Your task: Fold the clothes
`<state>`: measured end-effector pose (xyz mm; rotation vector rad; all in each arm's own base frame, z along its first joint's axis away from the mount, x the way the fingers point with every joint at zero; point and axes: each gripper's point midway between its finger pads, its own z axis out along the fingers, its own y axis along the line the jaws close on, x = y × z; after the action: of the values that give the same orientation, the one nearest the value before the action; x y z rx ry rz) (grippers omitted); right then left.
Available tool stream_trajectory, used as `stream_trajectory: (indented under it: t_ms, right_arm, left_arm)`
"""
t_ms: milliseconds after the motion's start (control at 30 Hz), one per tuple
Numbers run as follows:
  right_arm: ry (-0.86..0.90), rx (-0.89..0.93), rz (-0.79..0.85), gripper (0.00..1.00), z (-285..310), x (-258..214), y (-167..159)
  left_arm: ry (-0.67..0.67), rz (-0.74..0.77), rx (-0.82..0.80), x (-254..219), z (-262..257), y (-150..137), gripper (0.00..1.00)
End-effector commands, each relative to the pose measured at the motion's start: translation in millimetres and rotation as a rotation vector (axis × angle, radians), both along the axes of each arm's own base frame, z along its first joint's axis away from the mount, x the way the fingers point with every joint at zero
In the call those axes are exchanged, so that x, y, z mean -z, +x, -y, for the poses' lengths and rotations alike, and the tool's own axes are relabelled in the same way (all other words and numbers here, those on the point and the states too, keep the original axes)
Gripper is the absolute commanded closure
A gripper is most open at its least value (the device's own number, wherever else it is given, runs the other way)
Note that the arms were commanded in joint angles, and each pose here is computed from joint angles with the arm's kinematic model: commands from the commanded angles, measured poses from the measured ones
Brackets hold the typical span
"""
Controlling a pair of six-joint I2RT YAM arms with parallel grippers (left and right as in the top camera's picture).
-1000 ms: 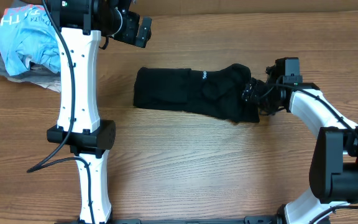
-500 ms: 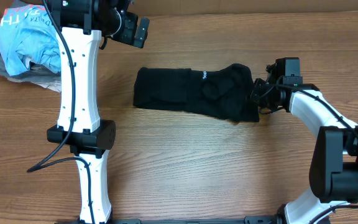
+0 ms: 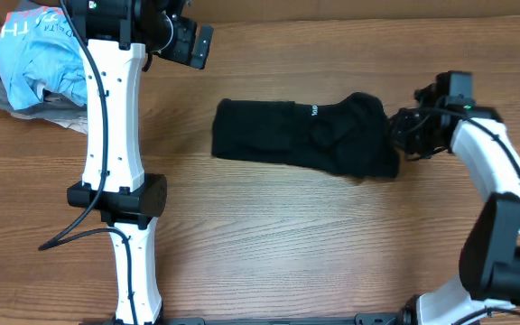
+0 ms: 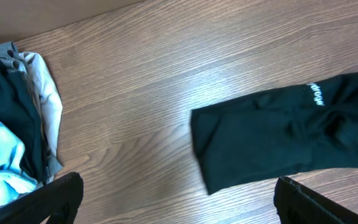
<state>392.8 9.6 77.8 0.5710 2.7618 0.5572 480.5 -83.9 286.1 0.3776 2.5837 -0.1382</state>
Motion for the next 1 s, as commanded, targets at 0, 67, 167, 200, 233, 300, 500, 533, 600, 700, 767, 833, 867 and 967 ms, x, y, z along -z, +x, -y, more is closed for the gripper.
stream_trajectory:
  t_ms: [0,67,167,200,233,300,500,533,600,700,767,833,867,967]
  right_arm:
    - [-0.03,-0.097,0.174,0.96,-6.8,-78.1,13.1]
    - [-0.001,-0.135,0.187,0.96,-21.9,-95.8,11.7]
    - [0.041,-0.219,0.227,0.96,-56.4,-112.0,14.1]
    - [0.045,-0.242,0.24,0.96,-69.0,-114.0,15.3]
    - [0.053,-0.273,0.251,0.96,-85.4,-115.6,15.4]
    - [0.066,-0.303,0.26,0.96,-116.3,-115.5,16.3]
    - [0.085,-0.4,0.319,0.96,-211.8,-106.3,19.1]
    - [0.091,-0.42,0.332,0.96,-225.9,-104.1,19.1]
    - [0.108,-0.449,0.354,0.96,-257.0,-95.9,19.7]
    - [0.128,-0.477,0.374,0.96,-294.3,-81.4,19.0]
    - [0.132,-0.508,0.394,0.95,-316.4,-70.8,17.7]
    - [0.147,-0.539,0.418,0.87,-335.9,-63.4,16.3]
    - [0.154,-0.552,0.428,0.82,-344.4,-59.8,15.6]
    - [0.19,-0.587,0.46,0.76,-362.5,-61.3,12.0]
  left_arm:
    - [-0.001,-0.001,-0.028,-1.2,-5.2,-0.3,0.0]
    - [-0.001,0.0,-0.028,-1.4,-5.4,0.0,0.0]
    - [-0.001,0.004,-0.028,-1.8,-5.5,0.8,0.0]
    - [-0.001,0.006,-0.028,-2.1,-5.6,1.2,0.0]
    - [-0.001,0.008,-0.029,-2.4,-5.7,1.7,0.0]
    - [-0.002,0.013,-0.033,-3.0,-7.8,3.2,0.0]
    - [-0.005,0.029,-0.07,-4.9,-25.4,9.1,0.0]
    - [-0.005,0.029,-0.079,-4.9,-29.5,9.5,0.0]
    - [-0.007,0.027,-0.097,-4.6,-38.6,10.3,0.0]
    - [-0.008,0.025,-0.121,-4.0,-50.5,11.3,0.0]
    - [-0.018,0.023,-0.13,-3.7,-55.6,11.7,0.0]
    - [-0.033,0.02,-0.13,-3.1,-57.1,12.1,0.0]
    - [-0.04,0.017,-0.132,-2.5,-58.0,12.3,0.0]
    - [-0.04,0.005,-0.137,1.6,-59.6,12.5,0.0]
